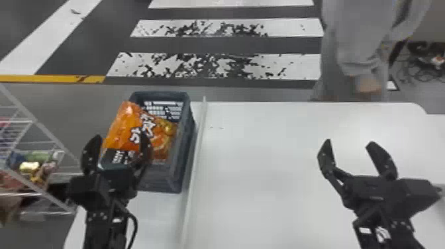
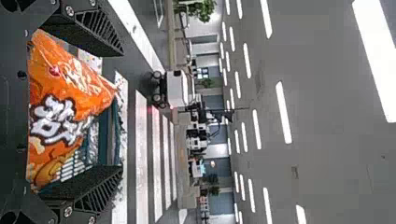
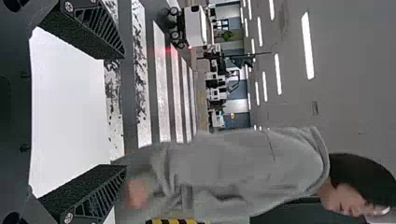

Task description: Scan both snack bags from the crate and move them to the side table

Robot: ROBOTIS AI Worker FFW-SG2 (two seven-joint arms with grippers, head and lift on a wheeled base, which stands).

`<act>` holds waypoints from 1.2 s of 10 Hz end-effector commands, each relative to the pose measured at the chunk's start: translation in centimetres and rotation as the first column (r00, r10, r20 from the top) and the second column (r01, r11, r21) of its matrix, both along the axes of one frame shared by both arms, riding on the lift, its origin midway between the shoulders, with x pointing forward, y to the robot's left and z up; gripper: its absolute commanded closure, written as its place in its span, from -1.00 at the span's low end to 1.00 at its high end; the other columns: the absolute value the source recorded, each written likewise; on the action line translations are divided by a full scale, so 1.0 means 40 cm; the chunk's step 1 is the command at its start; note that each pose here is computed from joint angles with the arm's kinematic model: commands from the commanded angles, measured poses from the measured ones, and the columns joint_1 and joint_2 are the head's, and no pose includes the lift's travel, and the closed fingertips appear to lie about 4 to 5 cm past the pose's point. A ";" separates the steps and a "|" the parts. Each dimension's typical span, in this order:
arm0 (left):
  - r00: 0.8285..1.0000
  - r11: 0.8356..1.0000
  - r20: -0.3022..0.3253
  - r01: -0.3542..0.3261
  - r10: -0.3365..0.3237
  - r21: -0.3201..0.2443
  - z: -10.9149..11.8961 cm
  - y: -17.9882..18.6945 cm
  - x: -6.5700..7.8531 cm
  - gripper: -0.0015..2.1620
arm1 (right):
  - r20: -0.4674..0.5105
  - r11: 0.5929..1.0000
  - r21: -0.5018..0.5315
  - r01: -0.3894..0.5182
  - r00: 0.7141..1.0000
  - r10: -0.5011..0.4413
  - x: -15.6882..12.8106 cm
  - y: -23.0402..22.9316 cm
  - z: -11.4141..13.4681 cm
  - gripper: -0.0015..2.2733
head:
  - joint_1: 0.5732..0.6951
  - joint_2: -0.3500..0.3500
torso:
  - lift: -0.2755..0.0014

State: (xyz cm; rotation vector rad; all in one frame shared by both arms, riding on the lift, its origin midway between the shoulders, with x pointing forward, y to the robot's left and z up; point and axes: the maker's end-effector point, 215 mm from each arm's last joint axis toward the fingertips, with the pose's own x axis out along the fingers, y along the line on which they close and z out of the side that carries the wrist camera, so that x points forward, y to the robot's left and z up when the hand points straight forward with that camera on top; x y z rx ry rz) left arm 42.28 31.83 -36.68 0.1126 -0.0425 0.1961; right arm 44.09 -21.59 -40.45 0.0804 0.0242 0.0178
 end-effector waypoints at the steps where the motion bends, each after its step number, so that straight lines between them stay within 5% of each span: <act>1: 0.996 0.999 -0.088 -0.024 0.022 -0.020 -0.052 0.038 0.009 -0.87 | -0.002 1.000 0.000 -0.001 1.000 0.001 -0.001 0.000 -0.002 -0.93 | 1.00 0.38 | 0.78; 3: 0.968 0.997 -0.244 -0.068 0.056 -0.039 -0.143 0.079 0.024 -0.87 | -0.005 1.000 0.000 -0.001 1.000 0.001 -0.003 0.000 -0.006 -0.93 | 1.00 0.43 | 0.78; 5: 0.940 0.994 -0.332 -0.103 0.084 -0.042 -0.182 0.119 0.025 -0.87 | -0.006 1.000 0.000 -0.001 1.000 0.001 -0.005 0.000 -0.008 -0.93 | 1.00 0.50 | 0.78; 12: 0.910 0.986 -0.400 -0.150 0.107 -0.078 -0.175 0.226 0.038 -0.87 | -0.012 1.000 -0.003 -0.002 1.000 0.002 -0.006 -0.001 -0.016 -0.93 | 1.00 0.66 | 0.78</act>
